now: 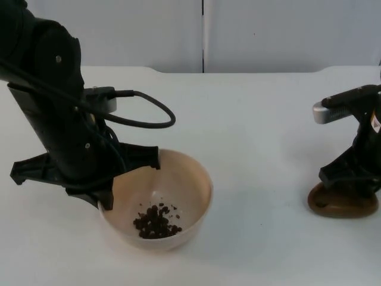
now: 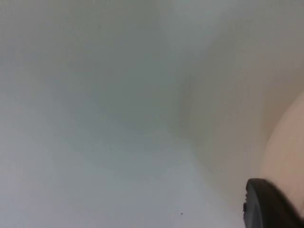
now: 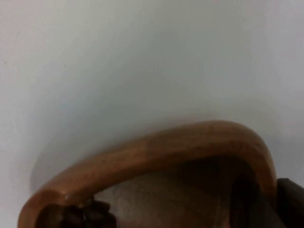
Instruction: Pick up the bowl with the left hand and pour the coffee beans from the cup into the bowl with the right hand.
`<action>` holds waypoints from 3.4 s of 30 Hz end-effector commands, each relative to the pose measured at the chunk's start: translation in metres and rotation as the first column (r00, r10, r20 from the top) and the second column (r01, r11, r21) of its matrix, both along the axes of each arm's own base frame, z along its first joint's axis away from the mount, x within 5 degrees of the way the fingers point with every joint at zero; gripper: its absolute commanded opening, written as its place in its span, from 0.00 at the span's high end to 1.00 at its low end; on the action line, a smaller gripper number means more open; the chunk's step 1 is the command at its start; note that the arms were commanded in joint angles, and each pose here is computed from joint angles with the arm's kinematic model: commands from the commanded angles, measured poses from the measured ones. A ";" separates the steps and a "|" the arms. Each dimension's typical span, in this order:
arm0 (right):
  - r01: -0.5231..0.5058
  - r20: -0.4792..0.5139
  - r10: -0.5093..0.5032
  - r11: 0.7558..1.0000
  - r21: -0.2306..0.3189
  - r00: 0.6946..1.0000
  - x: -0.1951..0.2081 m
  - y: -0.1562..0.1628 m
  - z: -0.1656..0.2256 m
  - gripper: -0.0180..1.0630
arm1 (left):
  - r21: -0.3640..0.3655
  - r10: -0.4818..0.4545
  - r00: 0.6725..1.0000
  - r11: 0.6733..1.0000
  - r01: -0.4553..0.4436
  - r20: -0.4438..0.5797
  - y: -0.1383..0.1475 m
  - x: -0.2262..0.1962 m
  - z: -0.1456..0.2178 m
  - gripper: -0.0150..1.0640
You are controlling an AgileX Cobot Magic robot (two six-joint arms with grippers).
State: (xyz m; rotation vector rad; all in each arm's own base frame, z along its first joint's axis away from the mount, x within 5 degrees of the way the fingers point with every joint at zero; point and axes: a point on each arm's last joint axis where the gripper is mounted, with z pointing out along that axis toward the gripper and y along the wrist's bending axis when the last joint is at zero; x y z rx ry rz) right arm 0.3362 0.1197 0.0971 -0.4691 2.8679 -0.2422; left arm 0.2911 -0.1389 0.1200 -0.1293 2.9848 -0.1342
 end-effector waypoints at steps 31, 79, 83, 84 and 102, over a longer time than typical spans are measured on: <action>0.007 0.013 -0.007 1.000 0.004 1.000 0.002 0.000 -0.003 0.36 | 0.023 -0.065 0.998 0.998 0.064 0.021 0.002 0.002 -0.002 0.33; -0.286 0.609 0.023 0.897 0.338 0.793 -0.151 -0.042 0.295 0.31 | -0.116 -0.100 0.669 0.956 0.271 0.736 0.052 -0.108 0.246 0.31; -0.304 0.650 0.010 0.889 0.342 0.760 -0.173 -0.051 0.308 0.31 | -0.111 -0.096 0.618 0.951 0.288 0.780 0.061 -0.127 0.261 0.31; -0.304 0.650 0.010 0.889 0.342 0.760 -0.173 -0.051 0.308 0.31 | -0.111 -0.096 0.618 0.951 0.288 0.780 0.061 -0.127 0.261 0.31; -0.394 0.705 0.028 0.844 0.363 0.709 -0.248 -0.075 0.297 0.31 | -0.065 -0.154 0.557 0.934 0.352 0.816 0.086 -0.187 0.279 0.31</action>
